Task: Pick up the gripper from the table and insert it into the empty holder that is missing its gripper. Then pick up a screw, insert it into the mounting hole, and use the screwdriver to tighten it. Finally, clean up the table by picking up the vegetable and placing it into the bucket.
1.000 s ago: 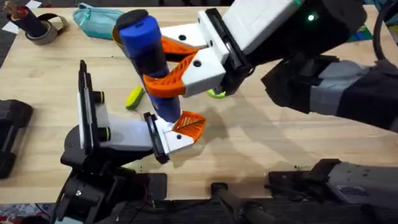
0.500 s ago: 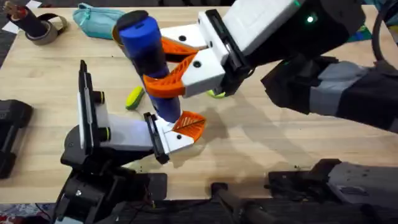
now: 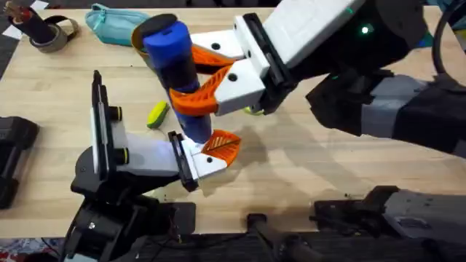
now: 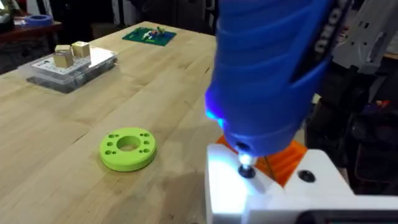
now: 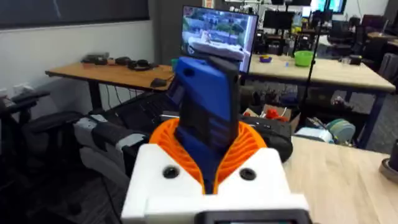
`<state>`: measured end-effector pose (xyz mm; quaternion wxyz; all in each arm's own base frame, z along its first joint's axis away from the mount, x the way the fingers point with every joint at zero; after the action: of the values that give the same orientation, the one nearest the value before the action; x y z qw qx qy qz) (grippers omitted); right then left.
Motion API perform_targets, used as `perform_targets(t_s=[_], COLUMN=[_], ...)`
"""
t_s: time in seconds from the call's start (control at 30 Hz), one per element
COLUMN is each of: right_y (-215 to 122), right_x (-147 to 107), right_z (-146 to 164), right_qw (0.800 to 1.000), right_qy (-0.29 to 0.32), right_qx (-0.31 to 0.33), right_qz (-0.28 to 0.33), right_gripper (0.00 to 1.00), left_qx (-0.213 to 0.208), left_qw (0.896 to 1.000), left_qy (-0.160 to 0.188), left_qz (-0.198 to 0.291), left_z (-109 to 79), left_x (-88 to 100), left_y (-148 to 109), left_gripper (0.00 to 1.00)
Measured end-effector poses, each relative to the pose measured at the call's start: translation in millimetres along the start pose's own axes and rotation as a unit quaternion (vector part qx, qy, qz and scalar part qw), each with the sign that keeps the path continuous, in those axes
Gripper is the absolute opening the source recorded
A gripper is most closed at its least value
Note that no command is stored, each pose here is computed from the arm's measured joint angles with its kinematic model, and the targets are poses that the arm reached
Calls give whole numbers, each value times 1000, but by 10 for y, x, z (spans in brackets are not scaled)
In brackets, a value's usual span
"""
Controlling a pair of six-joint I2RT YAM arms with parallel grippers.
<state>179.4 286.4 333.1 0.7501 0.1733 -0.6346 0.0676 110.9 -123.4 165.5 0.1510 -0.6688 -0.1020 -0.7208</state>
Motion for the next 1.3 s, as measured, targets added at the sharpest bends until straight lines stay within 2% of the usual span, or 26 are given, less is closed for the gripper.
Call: perform_targets(t_s=[0.33,0.53,0.63,1.17,1.3], right_y=[-6,25,40,49,43], right_x=[58,388,473,453,383], right_z=[-36,-56,-45,-31,-21], right_qw=[1000,1000,1000,999,999], right_qy=[25,0,-13,-25,-26], right_qx=[2,9,12,18,19], right_qz=[10,7,4,9,8], right_gripper=[54,53,54,54,54], left_qx=[0,0,0,0,0], left_qw=[1000,1000,1000,1000,1000], left_qy=[1,0,0,0,0], left_qz=[-1,0,0,0,0], left_z=[0,0,0,0,0], left_x=[2,0,0,0,0], left_y=[0,0,0,0,0], left_gripper=[19,19,19,19,19])
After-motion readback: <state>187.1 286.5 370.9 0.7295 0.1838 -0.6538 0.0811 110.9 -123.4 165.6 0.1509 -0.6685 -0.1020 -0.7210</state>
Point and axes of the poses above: each hand's point on the last joint's axis, 136 mm out from that joint toward the fingers, its own y axis out along the fingers, its own z axis along the line the jaws close on, x = y × z, the point moved 6 cm from there along -y, back along the fingers, and after that the axes turned 11 degrees about y, right-handed, at the moved point
